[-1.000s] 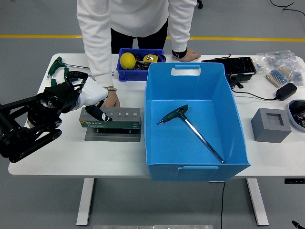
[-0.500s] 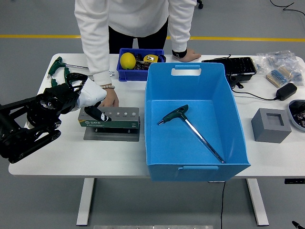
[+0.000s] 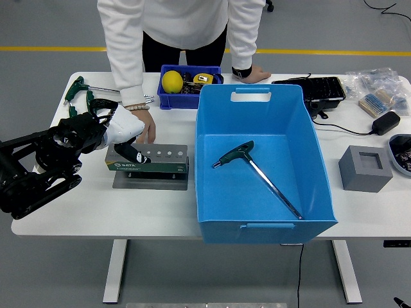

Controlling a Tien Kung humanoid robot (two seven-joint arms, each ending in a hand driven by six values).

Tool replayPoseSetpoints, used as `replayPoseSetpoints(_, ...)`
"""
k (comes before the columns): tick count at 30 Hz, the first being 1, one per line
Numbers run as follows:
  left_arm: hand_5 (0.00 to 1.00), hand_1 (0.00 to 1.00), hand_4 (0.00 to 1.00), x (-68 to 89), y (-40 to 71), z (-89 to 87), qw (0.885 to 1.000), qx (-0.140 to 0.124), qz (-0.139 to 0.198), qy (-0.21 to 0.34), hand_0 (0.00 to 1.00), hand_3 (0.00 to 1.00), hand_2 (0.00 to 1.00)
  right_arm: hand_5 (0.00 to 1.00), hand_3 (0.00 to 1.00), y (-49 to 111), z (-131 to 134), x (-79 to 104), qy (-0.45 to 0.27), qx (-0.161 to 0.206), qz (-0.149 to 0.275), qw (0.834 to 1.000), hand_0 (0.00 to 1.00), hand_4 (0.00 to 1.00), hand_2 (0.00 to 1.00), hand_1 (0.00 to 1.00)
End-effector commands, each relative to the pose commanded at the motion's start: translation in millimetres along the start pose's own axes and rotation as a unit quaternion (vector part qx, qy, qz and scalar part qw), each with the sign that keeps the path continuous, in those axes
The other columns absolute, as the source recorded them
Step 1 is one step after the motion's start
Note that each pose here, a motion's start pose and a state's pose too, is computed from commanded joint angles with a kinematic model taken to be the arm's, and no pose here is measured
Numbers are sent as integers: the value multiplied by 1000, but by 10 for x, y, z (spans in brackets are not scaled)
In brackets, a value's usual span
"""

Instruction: Lift tool from toolbox,place it in box,lift tool from toolbox,place it in box

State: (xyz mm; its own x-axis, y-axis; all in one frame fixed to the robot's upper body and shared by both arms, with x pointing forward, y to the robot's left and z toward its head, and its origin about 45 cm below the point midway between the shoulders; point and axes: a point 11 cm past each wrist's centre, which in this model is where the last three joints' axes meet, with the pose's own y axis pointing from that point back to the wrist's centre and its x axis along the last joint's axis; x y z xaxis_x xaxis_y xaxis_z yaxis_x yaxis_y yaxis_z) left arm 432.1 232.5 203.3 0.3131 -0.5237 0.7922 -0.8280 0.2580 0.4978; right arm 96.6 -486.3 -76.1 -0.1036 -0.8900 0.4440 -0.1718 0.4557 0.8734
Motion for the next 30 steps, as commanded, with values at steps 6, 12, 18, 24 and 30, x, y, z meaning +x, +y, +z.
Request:
replayPoseSetpoints(6,869,139,897,12,6,12,1000,-11,18,-3,447,119,127,802,652,-1,27,4,0,-3,0,1000,731,912,716,666)
replayPoseSetpoints(12,779,103,930,69,13,19,999,-22,46,-7,378,91,100,803,652,-1,28,11,0,-2,1,1000,731,912,716,666)
replayPoseSetpoints(18,688,66,949,106,15,17,997,-27,69,-8,330,73,77,803,652,-1,24,5,0,-2,0,1000,732,912,716,666)
replayPoseSetpoints(24,603,24,941,205,50,-3,994,-32,106,1,287,58,53,804,652,-1,36,2,-1,-3,0,1000,731,912,716,667)
replayPoseSetpoints(30,554,2,906,518,143,8,987,-35,157,18,237,46,12,804,652,-1,41,-1,0,-3,0,1000,732,912,716,667)
